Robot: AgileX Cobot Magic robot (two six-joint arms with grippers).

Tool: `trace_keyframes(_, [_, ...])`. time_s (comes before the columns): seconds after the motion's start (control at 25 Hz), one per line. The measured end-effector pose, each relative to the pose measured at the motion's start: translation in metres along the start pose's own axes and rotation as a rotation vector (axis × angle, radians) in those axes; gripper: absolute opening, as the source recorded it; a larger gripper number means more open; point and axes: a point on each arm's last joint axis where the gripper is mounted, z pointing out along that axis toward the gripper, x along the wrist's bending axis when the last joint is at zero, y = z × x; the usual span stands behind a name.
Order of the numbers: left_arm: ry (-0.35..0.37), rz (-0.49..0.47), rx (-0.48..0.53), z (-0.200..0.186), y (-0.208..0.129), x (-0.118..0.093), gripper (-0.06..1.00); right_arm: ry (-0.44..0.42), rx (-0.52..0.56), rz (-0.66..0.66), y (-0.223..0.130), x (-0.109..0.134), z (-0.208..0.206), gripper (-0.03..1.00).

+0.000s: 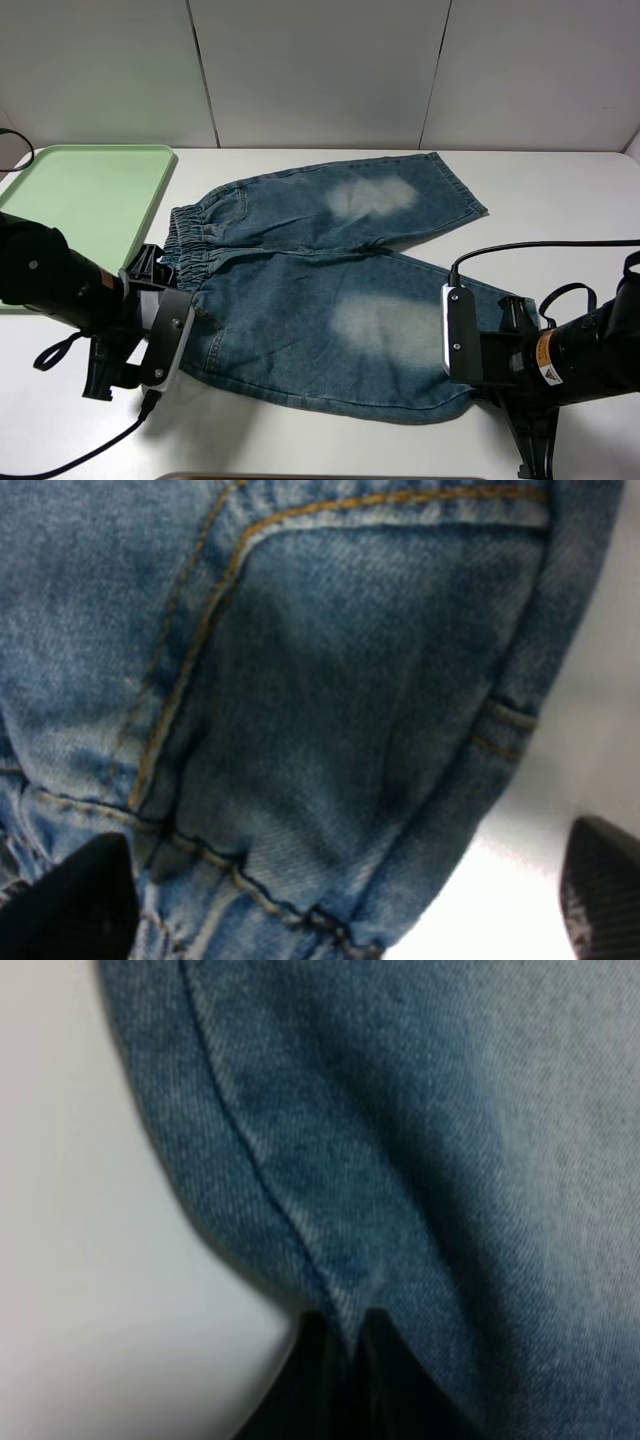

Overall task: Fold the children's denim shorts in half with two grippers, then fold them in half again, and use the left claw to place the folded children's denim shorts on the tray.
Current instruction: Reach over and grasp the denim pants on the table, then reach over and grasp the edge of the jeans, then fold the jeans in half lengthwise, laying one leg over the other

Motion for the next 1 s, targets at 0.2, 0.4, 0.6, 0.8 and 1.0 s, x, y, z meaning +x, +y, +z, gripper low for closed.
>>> trace_keyframes(0.2, [0.028,-0.057,0.006,0.001,-0.005,0.004,0.74,0.0,0.0,0.001,0.0,0.0,0.0,-0.01])
trace_keyframes(0.4, [0.042,-0.169,0.034,0.002,-0.02,0.007,0.73,0.0,0.0,0.001,0.0,0.0,0.0,-0.01])
trace_keyframes(0.6, [0.032,-0.183,0.039,0.002,-0.022,0.006,0.62,0.0,0.0,0.001,0.0,0.0,0.0,-0.01])
trace_keyframes(0.8, [0.01,-0.179,0.043,0.002,-0.022,0.004,0.44,0.0,0.0,0.001,0.0,0.0,0.0,-0.01])
trace_keyframes(1.0, [-0.001,-0.178,0.045,0.003,-0.022,0.003,0.28,0.0,0.0,0.001,0.0,0.0,0.0,-0.01])
